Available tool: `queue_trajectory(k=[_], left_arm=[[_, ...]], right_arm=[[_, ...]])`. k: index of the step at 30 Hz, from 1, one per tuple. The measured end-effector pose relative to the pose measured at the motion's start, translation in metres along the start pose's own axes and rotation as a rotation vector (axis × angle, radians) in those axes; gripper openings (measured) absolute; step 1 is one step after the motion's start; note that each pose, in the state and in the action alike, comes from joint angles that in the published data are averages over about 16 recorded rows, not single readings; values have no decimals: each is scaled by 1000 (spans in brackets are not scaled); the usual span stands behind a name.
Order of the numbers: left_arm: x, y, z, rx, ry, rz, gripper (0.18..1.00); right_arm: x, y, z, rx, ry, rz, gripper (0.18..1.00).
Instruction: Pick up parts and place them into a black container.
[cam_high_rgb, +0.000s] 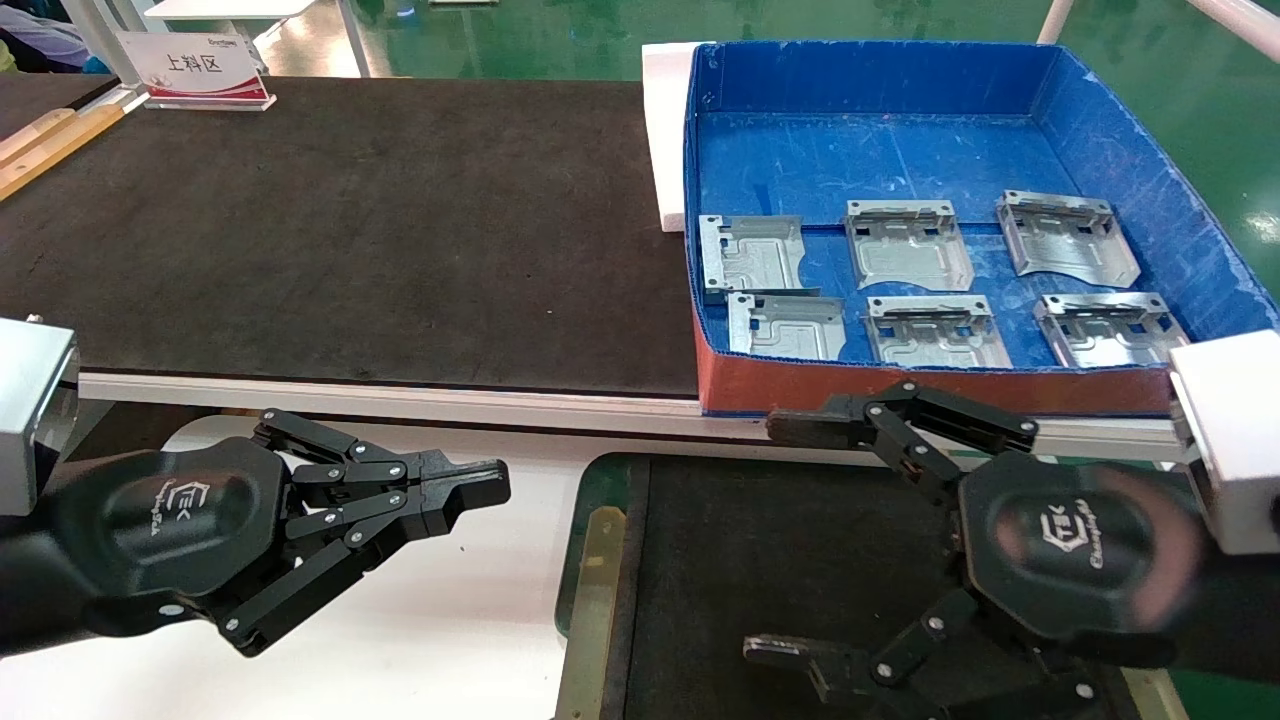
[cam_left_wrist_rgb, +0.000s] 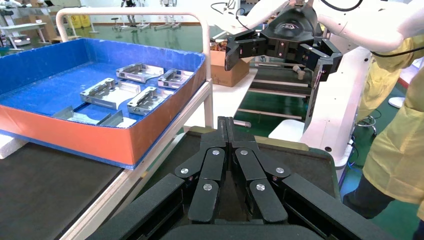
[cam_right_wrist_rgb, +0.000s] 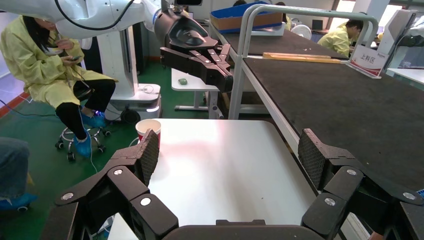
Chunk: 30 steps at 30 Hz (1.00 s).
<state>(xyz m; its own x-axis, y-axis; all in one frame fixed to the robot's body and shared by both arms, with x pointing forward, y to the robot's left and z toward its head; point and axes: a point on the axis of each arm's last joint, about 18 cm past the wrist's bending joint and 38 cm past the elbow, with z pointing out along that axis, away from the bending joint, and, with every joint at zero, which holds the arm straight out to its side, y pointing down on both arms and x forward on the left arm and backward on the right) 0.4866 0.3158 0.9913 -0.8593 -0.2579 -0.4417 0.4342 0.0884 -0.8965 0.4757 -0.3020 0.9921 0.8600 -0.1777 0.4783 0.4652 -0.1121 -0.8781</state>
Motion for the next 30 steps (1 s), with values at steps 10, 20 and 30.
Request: queue_trajectory(k=[10, 20, 30], left_arm=[[0, 0, 0, 0, 0, 0, 198], [0, 0, 0, 0, 0, 0, 267], [0, 0, 0, 0, 0, 0, 427]], right_arm=[[4, -1, -2, -7, 12, -9, 1000], [34, 3, -12, -24, 97, -34, 1000], [98, 15, -33, -51, 279, -44, 1000]])
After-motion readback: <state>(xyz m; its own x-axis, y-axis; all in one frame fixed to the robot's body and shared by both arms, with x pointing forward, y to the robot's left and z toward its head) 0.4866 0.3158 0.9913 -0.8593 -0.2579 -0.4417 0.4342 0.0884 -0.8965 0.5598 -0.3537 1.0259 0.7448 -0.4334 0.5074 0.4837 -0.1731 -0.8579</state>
